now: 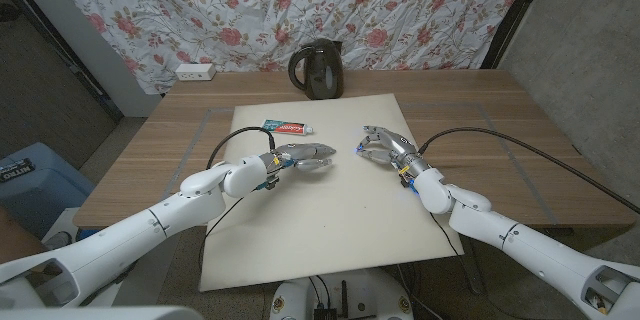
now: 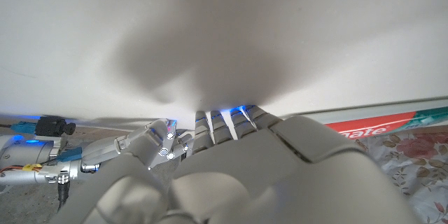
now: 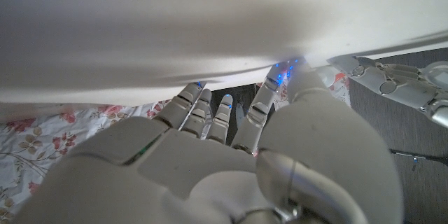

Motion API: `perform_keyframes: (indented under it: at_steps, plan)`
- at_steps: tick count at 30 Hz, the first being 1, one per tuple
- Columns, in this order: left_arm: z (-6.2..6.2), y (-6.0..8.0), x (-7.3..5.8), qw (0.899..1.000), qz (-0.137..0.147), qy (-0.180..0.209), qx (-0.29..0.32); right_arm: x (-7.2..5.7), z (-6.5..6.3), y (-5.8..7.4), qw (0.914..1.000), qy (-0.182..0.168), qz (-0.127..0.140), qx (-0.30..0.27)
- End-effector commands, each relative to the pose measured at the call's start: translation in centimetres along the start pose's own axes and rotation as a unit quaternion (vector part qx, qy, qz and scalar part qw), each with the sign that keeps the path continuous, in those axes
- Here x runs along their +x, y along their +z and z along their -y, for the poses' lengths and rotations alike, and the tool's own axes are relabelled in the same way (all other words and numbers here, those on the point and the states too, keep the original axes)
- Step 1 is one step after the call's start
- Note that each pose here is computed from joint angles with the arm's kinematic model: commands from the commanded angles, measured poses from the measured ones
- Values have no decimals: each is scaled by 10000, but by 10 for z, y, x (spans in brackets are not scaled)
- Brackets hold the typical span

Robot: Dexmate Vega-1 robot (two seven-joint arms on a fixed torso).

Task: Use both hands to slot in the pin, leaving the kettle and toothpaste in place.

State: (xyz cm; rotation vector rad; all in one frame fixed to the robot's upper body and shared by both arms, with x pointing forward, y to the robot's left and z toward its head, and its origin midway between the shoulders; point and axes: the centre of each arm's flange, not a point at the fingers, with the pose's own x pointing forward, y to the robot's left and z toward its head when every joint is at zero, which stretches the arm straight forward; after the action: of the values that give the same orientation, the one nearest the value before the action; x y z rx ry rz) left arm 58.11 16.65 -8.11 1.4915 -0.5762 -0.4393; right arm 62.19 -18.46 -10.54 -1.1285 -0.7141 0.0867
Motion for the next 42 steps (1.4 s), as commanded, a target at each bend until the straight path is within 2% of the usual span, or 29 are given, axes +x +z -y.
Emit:
perform_keyframes:
  at_steps: [1, 42]
  plan:
    - [0, 1, 1, 10000, -11, -37, -26, -3, -5, -7, 9999, 109, -89, -18]
    - [0, 3, 3, 9999, -68, -141, -13, -7, -12, -23, 9988, 343, -357, 13]
